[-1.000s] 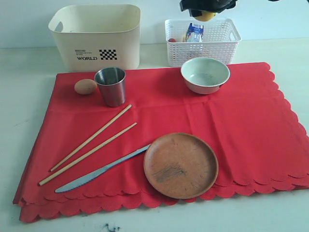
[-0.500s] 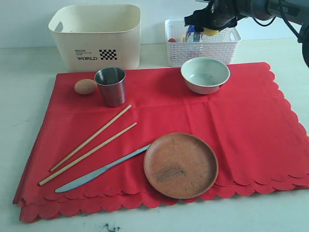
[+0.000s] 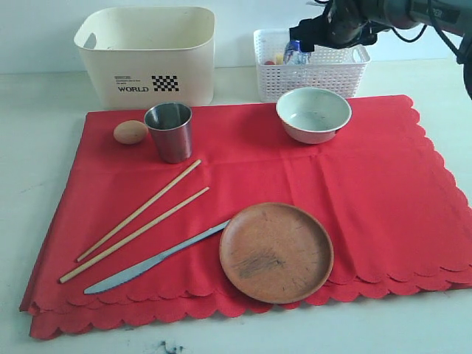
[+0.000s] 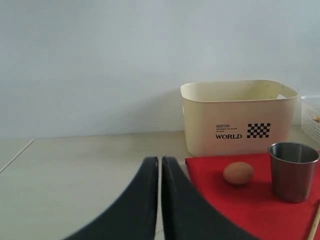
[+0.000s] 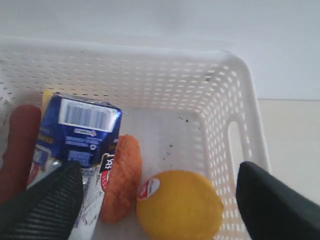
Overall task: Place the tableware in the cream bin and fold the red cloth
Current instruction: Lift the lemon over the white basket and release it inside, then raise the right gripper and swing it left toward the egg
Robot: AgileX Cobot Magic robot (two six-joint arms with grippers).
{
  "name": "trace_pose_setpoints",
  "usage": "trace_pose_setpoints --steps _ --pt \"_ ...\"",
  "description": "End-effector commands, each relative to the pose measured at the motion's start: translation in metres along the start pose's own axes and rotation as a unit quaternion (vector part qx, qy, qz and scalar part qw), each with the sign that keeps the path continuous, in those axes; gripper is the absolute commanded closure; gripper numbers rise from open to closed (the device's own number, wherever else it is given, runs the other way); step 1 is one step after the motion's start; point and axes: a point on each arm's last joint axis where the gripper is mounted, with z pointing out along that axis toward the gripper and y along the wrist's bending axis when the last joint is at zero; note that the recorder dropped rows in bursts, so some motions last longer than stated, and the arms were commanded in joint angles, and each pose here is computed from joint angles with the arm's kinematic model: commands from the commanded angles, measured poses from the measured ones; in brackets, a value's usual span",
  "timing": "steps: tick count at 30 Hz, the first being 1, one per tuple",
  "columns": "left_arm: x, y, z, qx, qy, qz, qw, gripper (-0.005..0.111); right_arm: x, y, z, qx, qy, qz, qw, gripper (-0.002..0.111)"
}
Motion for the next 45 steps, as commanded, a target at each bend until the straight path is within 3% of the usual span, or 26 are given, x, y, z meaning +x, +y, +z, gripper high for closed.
trace_pose_setpoints --steps 1,5,10,15,24,30,37,39,45 --pt "0.000 0.000 -0.001 0.002 -0.003 -0.004 1.000 0.102 -0.020 -0.011 -0.034 0.021 0.005 -0.012 1.000 0.032" --pt "0.000 0.000 -0.001 0.002 -0.003 -0.004 1.000 0.102 -0.033 -0.023 -0.067 0.047 0.025 -0.027 0.998 0.056" --pt "0.000 0.000 -0.001 0.002 -0.003 -0.004 1.000 0.102 -0.047 -0.039 -0.113 0.074 0.048 -0.033 0.996 0.108" --pt "0.000 0.000 -0.001 0.002 -0.003 -0.004 1.000 0.102 -0.056 -0.047 -0.149 0.068 0.058 -0.028 0.996 0.108" --pt "0.000 0.000 -0.001 0.002 -0.003 -0.004 1.000 0.102 -0.068 -0.046 -0.216 -0.035 0.039 -0.005 0.999 0.108" --pt "0.000 0.000 -0.001 0.002 -0.003 -0.004 1.000 0.102 -0.043 -0.051 -0.244 -0.080 -0.034 -0.003 0.996 0.108" --pt "0.000 0.000 -0.001 0.002 -0.003 -0.004 1.000 0.102 -0.003 -0.045 -0.264 -0.185 -0.129 0.003 0.974 0.108" --pt "0.000 0.000 -0.001 0.002 -0.003 -0.004 1.000 0.102 0.004 -0.039 -0.263 -0.214 -0.140 0.001 0.967 0.108" --pt "0.000 0.000 -0.001 0.002 -0.003 -0.004 1.000 0.102 0.019 0.008 -0.271 -0.274 -0.159 -0.105 0.943 0.108"
